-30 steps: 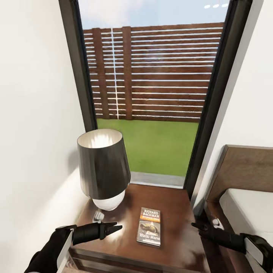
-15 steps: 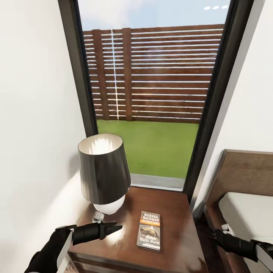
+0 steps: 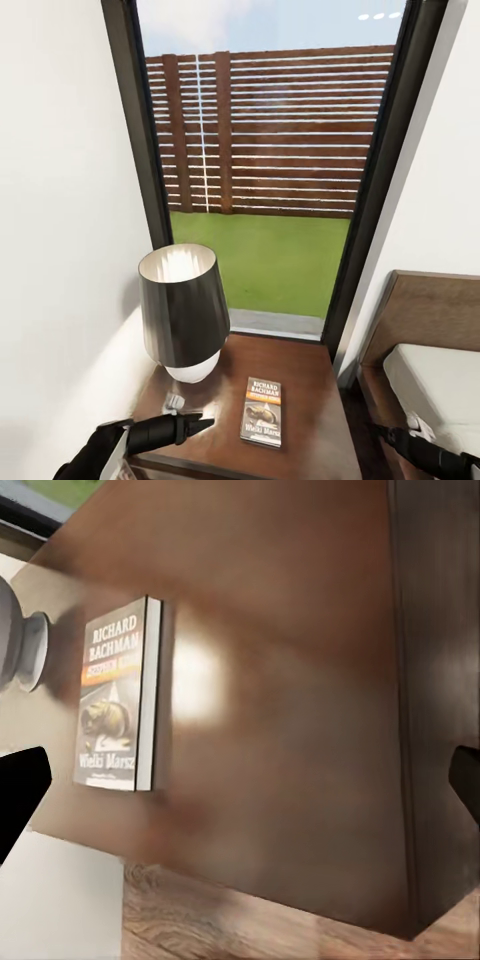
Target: In the bedroom, move the book from the bed onto either nightstand, and place the two sandals side by side next to the bed.
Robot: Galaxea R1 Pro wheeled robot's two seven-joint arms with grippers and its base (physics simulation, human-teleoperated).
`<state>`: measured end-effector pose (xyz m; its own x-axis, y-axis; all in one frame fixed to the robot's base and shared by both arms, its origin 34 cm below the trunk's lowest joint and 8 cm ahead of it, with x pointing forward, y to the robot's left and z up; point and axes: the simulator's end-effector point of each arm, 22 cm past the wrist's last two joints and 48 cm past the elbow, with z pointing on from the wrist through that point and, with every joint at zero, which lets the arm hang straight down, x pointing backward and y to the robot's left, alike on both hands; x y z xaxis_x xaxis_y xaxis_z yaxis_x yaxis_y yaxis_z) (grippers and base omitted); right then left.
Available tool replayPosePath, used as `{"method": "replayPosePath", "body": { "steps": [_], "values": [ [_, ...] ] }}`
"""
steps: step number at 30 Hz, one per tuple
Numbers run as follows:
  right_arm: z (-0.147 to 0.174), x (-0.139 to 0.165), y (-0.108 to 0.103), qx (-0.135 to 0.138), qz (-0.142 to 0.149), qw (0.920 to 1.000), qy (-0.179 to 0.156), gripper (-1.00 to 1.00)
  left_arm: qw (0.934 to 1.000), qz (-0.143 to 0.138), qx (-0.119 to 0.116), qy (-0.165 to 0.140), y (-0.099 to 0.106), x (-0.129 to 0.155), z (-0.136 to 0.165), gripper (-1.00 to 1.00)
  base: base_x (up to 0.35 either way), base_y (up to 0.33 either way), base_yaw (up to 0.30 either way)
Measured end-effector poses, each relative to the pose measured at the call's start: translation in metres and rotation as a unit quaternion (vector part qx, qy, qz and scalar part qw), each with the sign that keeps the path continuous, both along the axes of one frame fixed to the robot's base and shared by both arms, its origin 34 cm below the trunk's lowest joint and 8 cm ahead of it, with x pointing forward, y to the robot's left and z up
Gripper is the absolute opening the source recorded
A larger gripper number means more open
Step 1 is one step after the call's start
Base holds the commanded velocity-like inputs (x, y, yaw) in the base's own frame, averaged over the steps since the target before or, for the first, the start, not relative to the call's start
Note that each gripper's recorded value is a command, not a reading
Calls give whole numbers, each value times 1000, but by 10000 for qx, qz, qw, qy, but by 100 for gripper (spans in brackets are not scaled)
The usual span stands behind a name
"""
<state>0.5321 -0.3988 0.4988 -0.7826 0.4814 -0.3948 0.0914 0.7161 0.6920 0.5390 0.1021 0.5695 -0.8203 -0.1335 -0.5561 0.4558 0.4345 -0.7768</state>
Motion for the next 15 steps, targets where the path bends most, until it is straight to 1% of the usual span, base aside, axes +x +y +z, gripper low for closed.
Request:
{"method": "replayPosePath", "body": {
  "steps": [3, 5, 6, 9, 13, 15],
  "values": [
    [-4, -12, -9, -154, -95, 9998, 53, 100, 9999, 34, 32, 120, 0, -13, -14, 100, 0, 0, 0],
    [-2, -14, -12, -219, -118, 9997, 34, 100, 9997, 80, 91, 194, 1, -18, -21, 100, 0, 0, 0],
    [-1, -16, -13, -270, -113, 9996, 13, 100, 9994, 137, 178, 258, 3, -24, -31, 100, 0, 0, 0],
    [3, -17, -15, -320, -109, 9994, -2, 100, 9988, 205, 274, 351, 5, -37, -44, 100, 0, 0, 0],
    [10, -17, -15, -348, -98, 9993, -14, 100, 9984, 254, 343, 379, 5, -52, -52, 100, 0, 0, 0],
    [9, -24, -16, -427, -66, 9991, -28, 100, 9977, 304, 410, 454, 7, -62, -59, 100, 0, 0, 0]
  ]
}}
